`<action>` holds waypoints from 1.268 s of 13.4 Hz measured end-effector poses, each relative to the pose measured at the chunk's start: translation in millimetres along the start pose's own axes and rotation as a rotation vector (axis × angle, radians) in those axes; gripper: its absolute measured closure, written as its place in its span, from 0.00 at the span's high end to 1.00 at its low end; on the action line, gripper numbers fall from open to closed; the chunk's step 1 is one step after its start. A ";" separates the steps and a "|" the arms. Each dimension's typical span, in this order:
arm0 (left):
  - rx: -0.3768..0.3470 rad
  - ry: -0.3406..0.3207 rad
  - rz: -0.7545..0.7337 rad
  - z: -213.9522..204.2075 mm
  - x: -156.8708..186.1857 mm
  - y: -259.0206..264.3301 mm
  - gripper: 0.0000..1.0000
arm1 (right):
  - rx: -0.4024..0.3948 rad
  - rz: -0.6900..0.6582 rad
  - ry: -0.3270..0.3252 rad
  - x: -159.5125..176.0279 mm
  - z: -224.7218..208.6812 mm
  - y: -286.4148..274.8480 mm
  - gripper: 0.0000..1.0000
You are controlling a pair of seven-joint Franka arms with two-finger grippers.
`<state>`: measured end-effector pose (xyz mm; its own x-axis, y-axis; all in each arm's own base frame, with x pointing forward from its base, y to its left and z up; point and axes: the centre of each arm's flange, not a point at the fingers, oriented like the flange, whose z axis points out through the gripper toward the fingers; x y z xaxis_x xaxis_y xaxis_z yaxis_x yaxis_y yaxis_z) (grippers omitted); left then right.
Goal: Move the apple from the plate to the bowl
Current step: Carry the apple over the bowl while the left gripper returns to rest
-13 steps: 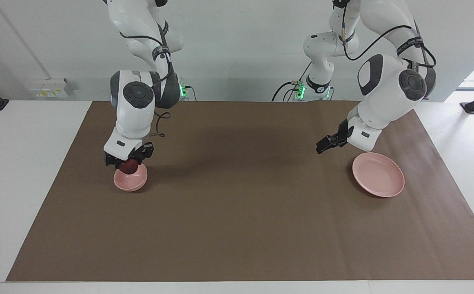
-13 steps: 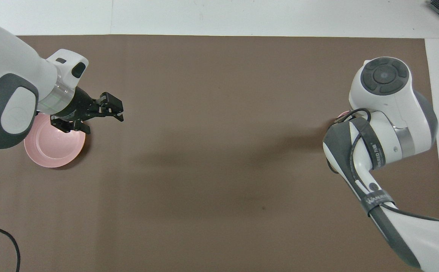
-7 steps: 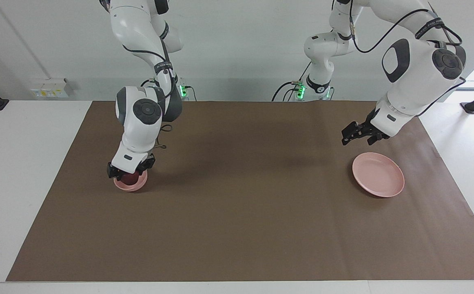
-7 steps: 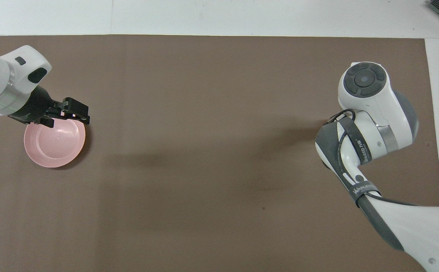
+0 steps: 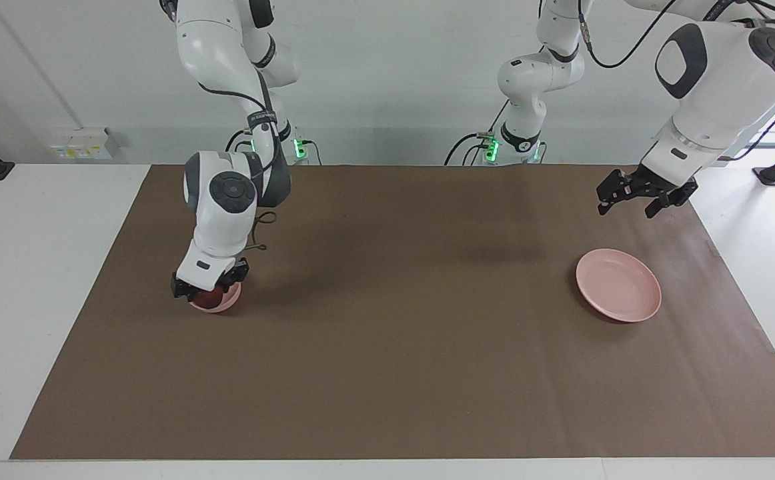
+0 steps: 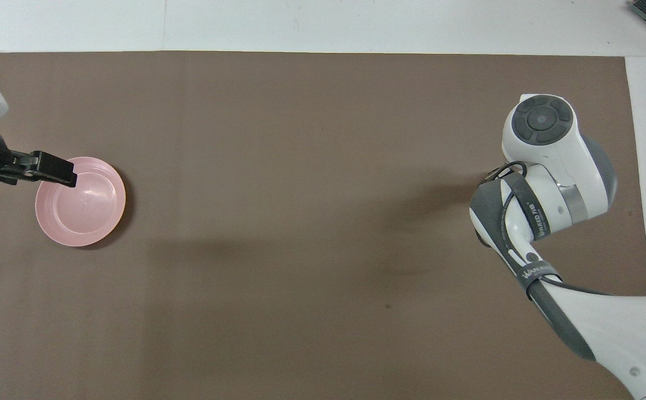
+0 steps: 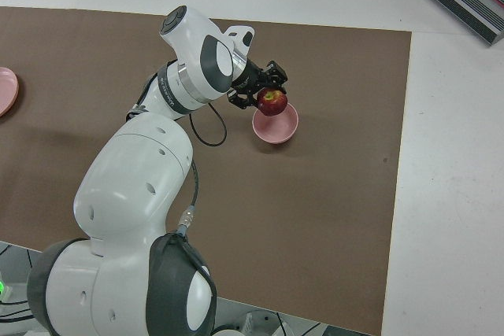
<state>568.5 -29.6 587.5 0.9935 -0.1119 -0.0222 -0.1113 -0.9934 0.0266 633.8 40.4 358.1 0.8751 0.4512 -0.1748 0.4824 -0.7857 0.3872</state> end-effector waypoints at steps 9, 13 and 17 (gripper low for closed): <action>0.020 -0.004 0.001 -40.2 -34.6 7.5 1.00 | 0.029 0.003 0.008 -3.1 14.1 -7.4 0.77; 0.012 0.014 0.013 -48.7 -34.7 11.3 1.00 | 0.039 0.006 -0.012 -9.1 24.5 -7.4 0.77; 0.007 0.003 0.002 -55.7 -29.5 5.7 1.00 | 0.051 0.013 -0.035 -20.1 38.9 -1.5 0.77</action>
<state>539.9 -30.6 643.9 0.9933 -0.1139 -0.0192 -0.1135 -0.9933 0.0195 616.8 16.1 325.8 0.8819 0.4262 -0.2016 0.4711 -0.8127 0.3428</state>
